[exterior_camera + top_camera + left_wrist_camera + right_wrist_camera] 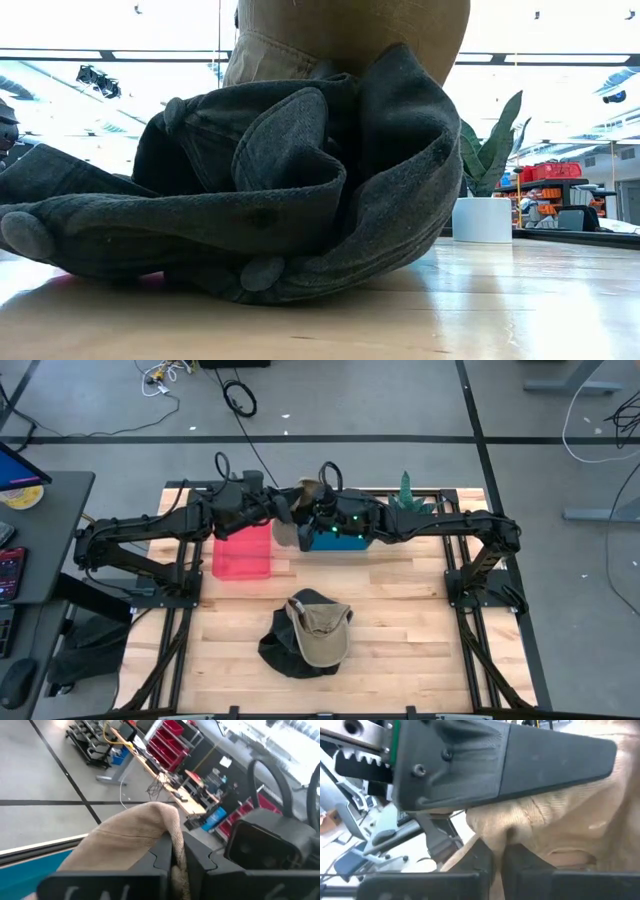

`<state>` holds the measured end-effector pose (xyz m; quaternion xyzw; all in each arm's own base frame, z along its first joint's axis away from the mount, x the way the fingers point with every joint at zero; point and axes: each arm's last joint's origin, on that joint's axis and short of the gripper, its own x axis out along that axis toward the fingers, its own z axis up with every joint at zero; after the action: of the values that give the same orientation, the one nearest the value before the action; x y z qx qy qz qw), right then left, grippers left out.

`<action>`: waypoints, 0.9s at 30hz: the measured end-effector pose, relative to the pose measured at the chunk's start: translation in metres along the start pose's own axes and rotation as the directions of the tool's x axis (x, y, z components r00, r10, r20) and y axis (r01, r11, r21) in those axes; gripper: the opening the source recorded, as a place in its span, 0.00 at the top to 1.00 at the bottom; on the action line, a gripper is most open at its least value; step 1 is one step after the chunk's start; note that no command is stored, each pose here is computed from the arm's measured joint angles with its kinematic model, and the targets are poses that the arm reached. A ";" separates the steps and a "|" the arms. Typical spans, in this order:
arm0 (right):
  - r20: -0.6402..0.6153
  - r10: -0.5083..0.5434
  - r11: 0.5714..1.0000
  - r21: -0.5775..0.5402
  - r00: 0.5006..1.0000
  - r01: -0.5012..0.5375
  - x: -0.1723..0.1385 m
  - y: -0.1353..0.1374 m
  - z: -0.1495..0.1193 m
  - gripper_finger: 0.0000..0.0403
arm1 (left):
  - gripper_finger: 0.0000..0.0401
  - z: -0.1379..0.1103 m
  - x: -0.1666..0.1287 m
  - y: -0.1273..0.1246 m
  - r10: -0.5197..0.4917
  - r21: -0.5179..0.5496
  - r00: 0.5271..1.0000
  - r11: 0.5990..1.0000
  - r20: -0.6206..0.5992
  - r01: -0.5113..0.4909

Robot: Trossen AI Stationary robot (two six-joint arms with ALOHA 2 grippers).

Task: Pick & Place hat
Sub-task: Put the top brown cap into the blue bin

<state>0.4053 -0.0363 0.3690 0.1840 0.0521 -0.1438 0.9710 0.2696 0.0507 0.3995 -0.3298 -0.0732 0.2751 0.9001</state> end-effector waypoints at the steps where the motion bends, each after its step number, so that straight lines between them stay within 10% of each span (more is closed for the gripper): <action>1: -0.013 -0.002 1.000 -0.002 1.000 0.002 0.000 0.000 -0.001 0.97 | 0.90 0.000 0.000 0.000 -0.005 0.017 1.000 1.000 -0.009 0.006; 27: -0.199 -0.242 0.954 -0.230 0.950 0.195 -0.071 -0.012 0.017 0.99 | 0.74 0.052 -0.072 -0.002 -0.140 0.224 0.987 0.967 0.077 0.119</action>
<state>0.3346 -0.0342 0.3914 0.0901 0.1964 -0.2230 0.9506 0.1942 0.0395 0.4446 -0.2101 -0.1054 0.2371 0.9426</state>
